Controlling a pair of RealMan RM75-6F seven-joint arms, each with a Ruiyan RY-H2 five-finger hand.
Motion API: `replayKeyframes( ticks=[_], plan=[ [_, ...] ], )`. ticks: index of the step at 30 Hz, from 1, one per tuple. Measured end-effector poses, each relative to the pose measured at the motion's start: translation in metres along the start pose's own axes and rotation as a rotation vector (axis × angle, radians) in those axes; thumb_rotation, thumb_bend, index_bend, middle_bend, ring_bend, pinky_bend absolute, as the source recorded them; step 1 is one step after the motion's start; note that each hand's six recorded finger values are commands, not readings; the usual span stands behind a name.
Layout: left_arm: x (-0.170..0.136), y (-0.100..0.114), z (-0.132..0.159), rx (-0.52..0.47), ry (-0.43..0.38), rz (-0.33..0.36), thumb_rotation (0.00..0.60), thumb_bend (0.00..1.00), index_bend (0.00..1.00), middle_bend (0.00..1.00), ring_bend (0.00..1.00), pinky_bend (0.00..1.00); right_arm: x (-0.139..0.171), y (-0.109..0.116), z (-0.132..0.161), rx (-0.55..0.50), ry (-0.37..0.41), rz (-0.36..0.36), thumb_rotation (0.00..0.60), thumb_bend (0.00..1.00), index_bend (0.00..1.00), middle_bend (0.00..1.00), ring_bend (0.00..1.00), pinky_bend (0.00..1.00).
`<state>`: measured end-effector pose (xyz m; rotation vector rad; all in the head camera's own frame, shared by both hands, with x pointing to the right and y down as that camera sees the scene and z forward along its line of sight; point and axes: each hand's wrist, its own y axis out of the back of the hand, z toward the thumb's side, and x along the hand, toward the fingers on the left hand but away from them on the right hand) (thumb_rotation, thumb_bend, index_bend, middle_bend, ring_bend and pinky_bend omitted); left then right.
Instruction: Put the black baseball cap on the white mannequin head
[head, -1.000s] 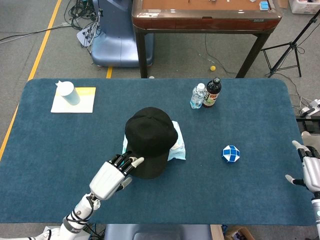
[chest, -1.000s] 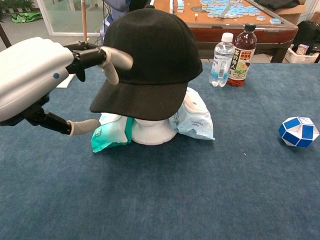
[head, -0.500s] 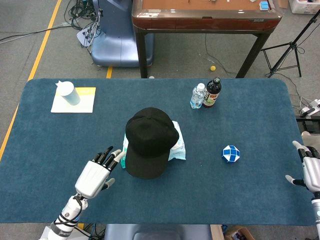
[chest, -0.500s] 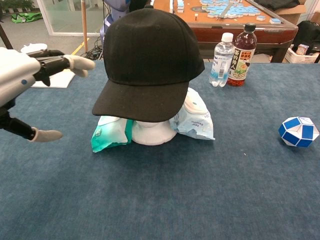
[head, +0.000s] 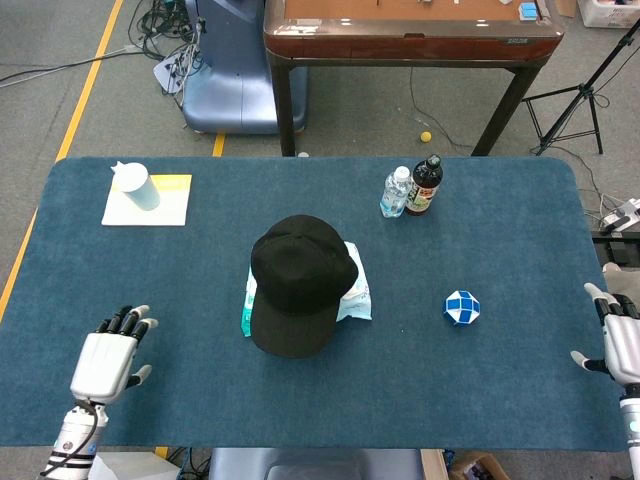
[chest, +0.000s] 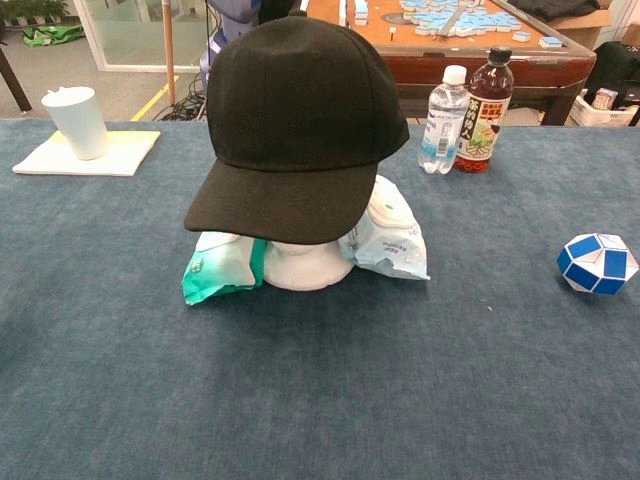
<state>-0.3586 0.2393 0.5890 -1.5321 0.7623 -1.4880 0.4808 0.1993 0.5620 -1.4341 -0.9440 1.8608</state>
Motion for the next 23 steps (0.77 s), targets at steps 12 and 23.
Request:
replayKeyframes(
  ticks=[12,23],
  plan=[
    [-0.017,0.004,-0.061,-0.056,0.143,-0.017,0.600,0.07,0.43,0.39,0.30,0.42,-0.003,-0.003,0.000,0.017,-0.022,0.003,0.600,0.00,0.07,0.21,0.13,0.31],
    [-0.018,0.000,-0.101,-0.043,0.257,-0.046,0.600,0.07,0.45,0.42,0.32,0.44,-0.011,-0.007,-0.003,0.023,-0.047,0.026,0.600,0.00,0.07,0.21,0.13,0.31]
  ],
)
